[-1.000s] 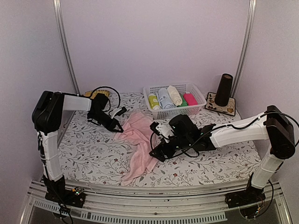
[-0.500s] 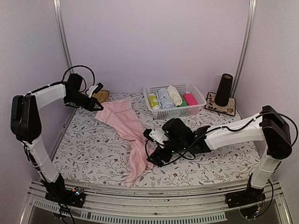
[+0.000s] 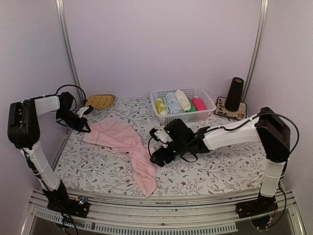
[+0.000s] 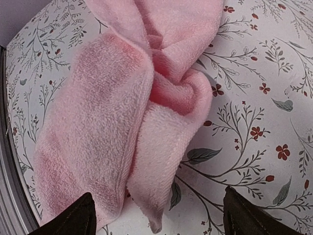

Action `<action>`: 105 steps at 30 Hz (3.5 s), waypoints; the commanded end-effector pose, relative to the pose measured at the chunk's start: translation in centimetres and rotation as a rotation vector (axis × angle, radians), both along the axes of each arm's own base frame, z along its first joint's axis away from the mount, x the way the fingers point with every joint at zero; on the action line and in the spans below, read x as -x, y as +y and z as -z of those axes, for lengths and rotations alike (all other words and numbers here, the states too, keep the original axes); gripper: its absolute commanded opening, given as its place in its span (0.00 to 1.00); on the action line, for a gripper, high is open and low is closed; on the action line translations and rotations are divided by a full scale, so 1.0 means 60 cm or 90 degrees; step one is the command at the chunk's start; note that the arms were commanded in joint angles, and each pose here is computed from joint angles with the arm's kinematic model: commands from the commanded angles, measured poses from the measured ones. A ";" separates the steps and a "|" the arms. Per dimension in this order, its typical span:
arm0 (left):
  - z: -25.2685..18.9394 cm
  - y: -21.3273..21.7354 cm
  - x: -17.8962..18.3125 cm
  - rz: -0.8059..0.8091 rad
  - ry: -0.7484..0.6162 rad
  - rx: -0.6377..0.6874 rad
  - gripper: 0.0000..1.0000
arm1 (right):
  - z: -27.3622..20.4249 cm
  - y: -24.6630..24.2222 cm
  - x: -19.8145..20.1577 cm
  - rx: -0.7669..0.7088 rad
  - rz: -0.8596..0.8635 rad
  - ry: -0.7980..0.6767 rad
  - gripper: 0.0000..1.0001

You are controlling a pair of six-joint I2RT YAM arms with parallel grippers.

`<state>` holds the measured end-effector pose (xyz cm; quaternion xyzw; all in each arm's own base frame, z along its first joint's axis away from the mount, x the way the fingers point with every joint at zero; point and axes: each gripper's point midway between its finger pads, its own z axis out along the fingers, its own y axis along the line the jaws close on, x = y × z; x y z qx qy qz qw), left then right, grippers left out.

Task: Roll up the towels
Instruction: Pick up the towel from the center of the board.

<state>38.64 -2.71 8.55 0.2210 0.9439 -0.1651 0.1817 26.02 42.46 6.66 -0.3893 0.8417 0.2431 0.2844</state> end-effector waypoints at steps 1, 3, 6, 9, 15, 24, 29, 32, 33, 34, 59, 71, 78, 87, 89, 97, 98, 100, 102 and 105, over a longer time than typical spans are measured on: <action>-0.006 0.010 0.009 0.008 -0.011 -0.021 0.00 | 0.012 0.005 -0.033 0.011 0.037 0.012 0.86; -0.004 0.010 0.010 0.009 -0.011 -0.019 0.00 | 0.023 -0.003 -0.043 0.017 0.045 0.015 0.84; 0.000 0.013 0.010 0.006 -0.008 -0.022 0.00 | 0.034 -0.005 -0.044 0.006 0.029 0.038 0.79; 0.002 0.017 0.008 0.000 -0.008 -0.022 0.00 | 0.049 0.003 -0.022 0.001 -0.022 0.064 0.73; -0.006 0.015 -0.002 -0.010 -0.014 -0.006 0.00 | 0.048 0.024 0.029 -0.045 -0.129 0.117 0.56; -0.081 0.009 -0.043 -0.030 -0.073 0.043 0.00 | -0.042 -0.051 -0.056 0.033 -0.036 -0.013 0.03; -0.111 0.005 -0.037 0.005 -0.086 0.058 0.00 | -0.128 -0.132 -0.130 0.076 0.056 -0.096 0.03; -0.099 0.000 -0.008 0.049 -0.067 0.054 0.00 | -0.163 -0.149 -0.135 0.078 0.062 -0.128 0.03; -0.091 0.001 0.002 0.055 -0.057 0.050 0.00 | -0.171 -0.155 -0.136 0.083 0.067 -0.136 0.03; -0.082 0.003 0.012 0.059 -0.048 0.045 0.00 | -0.179 -0.161 -0.138 0.086 0.073 -0.145 0.03; -0.050 0.009 -0.120 -0.011 -0.063 0.014 0.97 | -0.138 -0.257 -0.087 0.218 0.092 -0.113 0.03; 0.056 -0.088 -0.247 -0.016 -0.055 -0.015 0.79 | -0.149 -0.248 -0.091 0.194 0.098 -0.125 0.04; 0.080 -0.083 -0.276 -0.059 -0.074 -0.039 0.76 | -0.130 -0.245 -0.076 0.202 0.089 -0.117 0.04; 0.140 -0.118 -0.257 -0.012 -0.009 -0.028 0.64 | -0.131 -0.242 -0.073 0.205 0.086 -0.123 0.04; 0.149 -0.119 -0.252 -0.009 0.002 -0.030 0.63 | -0.135 -0.243 -0.073 0.204 0.087 -0.126 0.04; 0.163 -0.132 -0.229 0.014 0.033 -0.017 0.47 | -0.158 -0.244 -0.073 0.192 0.090 -0.143 0.04; 0.165 -0.134 -0.225 0.021 0.037 -0.018 0.46 | -0.159 -0.244 -0.073 0.191 0.090 -0.144 0.04; 0.169 -0.136 -0.217 0.031 0.044 -0.022 0.42 | -0.160 -0.245 -0.073 0.191 0.091 -0.145 0.04; 0.172 -0.138 -0.209 0.036 0.053 -0.022 0.37 | -0.163 -0.245 -0.073 0.188 0.091 -0.146 0.04; 0.172 -0.145 -0.193 0.050 0.069 -0.006 0.37 | -0.166 -0.244 -0.072 0.186 0.091 -0.150 0.04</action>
